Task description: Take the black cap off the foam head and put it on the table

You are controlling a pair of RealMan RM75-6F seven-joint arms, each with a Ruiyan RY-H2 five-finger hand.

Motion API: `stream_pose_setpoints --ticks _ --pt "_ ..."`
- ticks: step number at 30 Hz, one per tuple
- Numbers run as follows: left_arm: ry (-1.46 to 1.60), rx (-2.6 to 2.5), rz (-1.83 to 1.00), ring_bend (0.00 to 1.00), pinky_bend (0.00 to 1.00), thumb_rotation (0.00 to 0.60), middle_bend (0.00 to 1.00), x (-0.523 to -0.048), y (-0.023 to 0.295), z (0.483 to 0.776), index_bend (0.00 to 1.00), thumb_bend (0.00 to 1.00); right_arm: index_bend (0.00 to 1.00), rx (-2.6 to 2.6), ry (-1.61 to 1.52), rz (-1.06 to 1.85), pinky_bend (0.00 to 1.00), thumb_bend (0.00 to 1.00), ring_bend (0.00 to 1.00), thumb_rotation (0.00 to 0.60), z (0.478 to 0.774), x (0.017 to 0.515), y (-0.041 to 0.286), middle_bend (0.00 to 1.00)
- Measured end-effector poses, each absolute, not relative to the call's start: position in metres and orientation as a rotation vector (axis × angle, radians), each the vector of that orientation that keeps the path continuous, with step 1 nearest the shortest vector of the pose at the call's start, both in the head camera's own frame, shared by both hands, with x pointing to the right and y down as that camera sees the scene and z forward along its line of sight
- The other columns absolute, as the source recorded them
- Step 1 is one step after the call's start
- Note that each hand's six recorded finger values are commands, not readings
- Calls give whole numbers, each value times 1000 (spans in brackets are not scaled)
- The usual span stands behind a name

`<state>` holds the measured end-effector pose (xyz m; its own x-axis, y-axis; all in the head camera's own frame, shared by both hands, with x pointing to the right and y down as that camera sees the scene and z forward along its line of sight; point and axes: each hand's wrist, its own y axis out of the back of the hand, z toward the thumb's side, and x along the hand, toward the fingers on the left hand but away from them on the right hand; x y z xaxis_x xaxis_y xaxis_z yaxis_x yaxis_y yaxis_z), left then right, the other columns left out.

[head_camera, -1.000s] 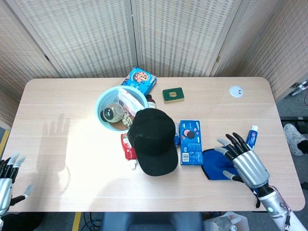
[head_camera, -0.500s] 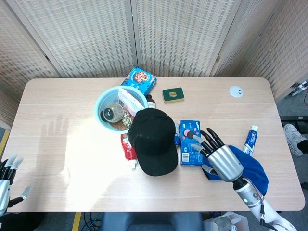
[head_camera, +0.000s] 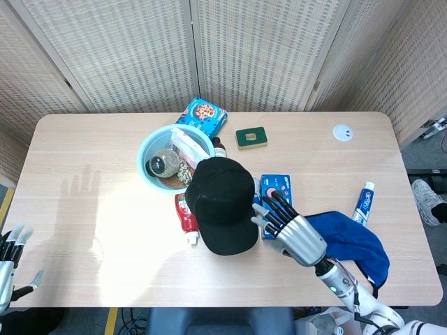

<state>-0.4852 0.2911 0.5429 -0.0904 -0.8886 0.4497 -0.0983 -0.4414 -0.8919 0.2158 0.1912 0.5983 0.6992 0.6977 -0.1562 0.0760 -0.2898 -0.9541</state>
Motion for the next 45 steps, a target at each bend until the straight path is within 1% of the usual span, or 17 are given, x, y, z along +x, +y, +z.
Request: stream_pose_setpoints --ticks 16,23,39,42,43,45 --pt "1080 -1548 -1609 0 0 600 0 -482 290 542 0 246 283 -1781 -594 579 0 0 0 600 613 192 202 144" --pt "1071 -1555 -1611 0 0 600 0 -480 290 544 0 246 283 -1768 -586 555 0 0 0 600 618 185 202 142" --pt "1073 -1552 -1626 0 0 600 0 -483 292 545 0 246 283 -1749 -572 469 0 0 0 600 634 154 200 142" --pt "1074 -1551 -1631 0 0 600 0 -485 292 546 0 246 283 -1751 -582 452 0 60 0 600 634 149 197 149" --pt "1075 -1551 -1632 0 0 600 0 -485 292 546 0 246 283 -1748 -583 448 0 98 0 600 634 149 197 155" --pt "1077 -1551 -1632 0 0 600 0 -486 292 546 0 246 283 -1743 -582 439 0 139 0 600 634 148 197 163"
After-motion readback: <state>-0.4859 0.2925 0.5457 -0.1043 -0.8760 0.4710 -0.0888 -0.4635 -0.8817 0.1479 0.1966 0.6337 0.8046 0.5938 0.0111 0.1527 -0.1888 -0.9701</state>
